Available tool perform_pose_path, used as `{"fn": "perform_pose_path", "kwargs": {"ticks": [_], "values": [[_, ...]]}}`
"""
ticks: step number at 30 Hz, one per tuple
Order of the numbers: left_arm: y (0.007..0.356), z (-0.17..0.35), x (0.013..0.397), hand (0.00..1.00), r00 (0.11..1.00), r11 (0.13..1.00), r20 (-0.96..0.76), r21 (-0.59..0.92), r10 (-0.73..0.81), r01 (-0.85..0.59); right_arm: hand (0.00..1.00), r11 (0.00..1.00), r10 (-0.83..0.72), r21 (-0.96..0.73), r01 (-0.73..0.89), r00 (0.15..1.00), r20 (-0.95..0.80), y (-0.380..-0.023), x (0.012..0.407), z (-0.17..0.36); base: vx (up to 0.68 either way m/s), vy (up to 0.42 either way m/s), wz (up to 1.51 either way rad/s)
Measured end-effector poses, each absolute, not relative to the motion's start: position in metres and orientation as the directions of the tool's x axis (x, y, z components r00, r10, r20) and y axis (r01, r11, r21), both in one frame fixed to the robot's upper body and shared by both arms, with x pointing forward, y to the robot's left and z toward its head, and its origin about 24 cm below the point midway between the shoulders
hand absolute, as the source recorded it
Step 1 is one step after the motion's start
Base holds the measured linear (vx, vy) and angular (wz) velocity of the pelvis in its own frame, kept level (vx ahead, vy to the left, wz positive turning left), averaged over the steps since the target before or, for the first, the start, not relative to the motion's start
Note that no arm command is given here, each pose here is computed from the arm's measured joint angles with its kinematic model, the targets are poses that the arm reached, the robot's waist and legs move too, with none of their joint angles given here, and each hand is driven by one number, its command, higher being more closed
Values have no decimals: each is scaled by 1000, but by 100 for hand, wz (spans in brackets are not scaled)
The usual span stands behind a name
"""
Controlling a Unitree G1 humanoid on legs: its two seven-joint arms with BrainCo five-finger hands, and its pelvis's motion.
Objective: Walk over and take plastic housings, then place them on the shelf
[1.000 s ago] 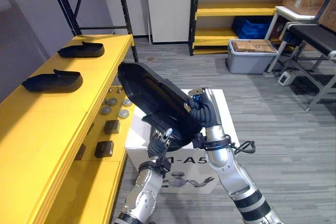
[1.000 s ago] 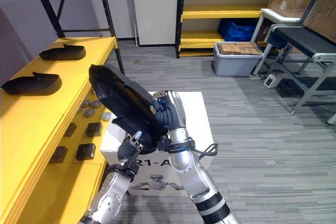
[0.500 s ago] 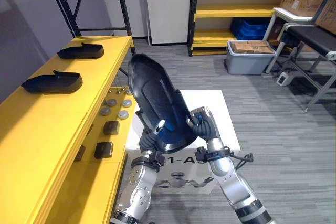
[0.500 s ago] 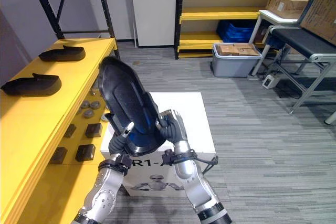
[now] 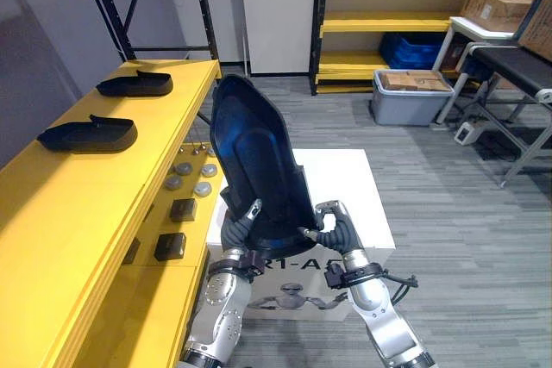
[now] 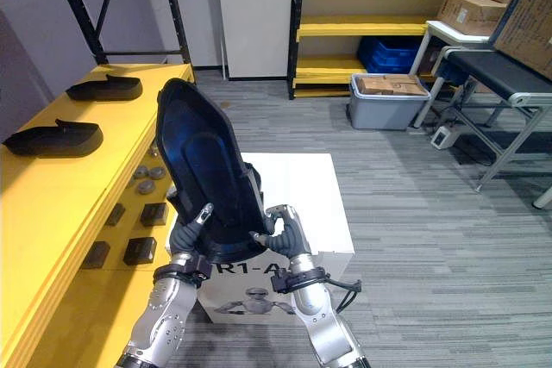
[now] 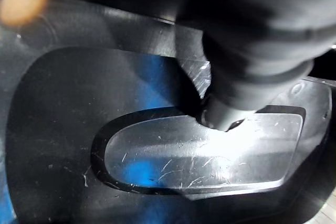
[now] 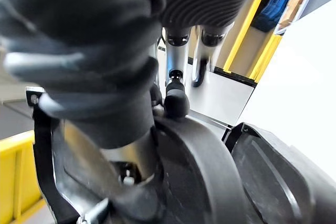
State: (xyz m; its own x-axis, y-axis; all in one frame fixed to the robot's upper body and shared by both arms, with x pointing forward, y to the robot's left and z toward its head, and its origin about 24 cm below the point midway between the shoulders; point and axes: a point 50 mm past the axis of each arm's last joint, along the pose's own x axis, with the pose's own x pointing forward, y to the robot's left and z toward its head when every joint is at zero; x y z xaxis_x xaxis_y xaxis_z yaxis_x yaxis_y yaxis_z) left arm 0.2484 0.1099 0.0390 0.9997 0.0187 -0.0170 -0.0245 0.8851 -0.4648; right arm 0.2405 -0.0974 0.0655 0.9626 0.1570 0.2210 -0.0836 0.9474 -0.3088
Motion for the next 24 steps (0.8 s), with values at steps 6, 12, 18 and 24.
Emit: {"fn": "perform_pose_path", "kwargs": {"ticks": [6,12,18,24], "values": [[111,47,247,100,999,930,49,-367,4,15,0,999,17,-38,1,887,461,-138,237,126,0,0,0],[137,30,234,100,996,948,-16,-307,85,-86,0,980,-197,116,159,792,578,-216,220,154,0,0,0],[153,29,224,100,989,940,-21,-307,146,-146,0,879,-476,267,394,754,454,-279,197,121,0,0,0],[165,38,210,100,981,932,17,-316,193,-178,0,735,-667,138,664,745,-33,-305,159,11,0,0,0]]}}
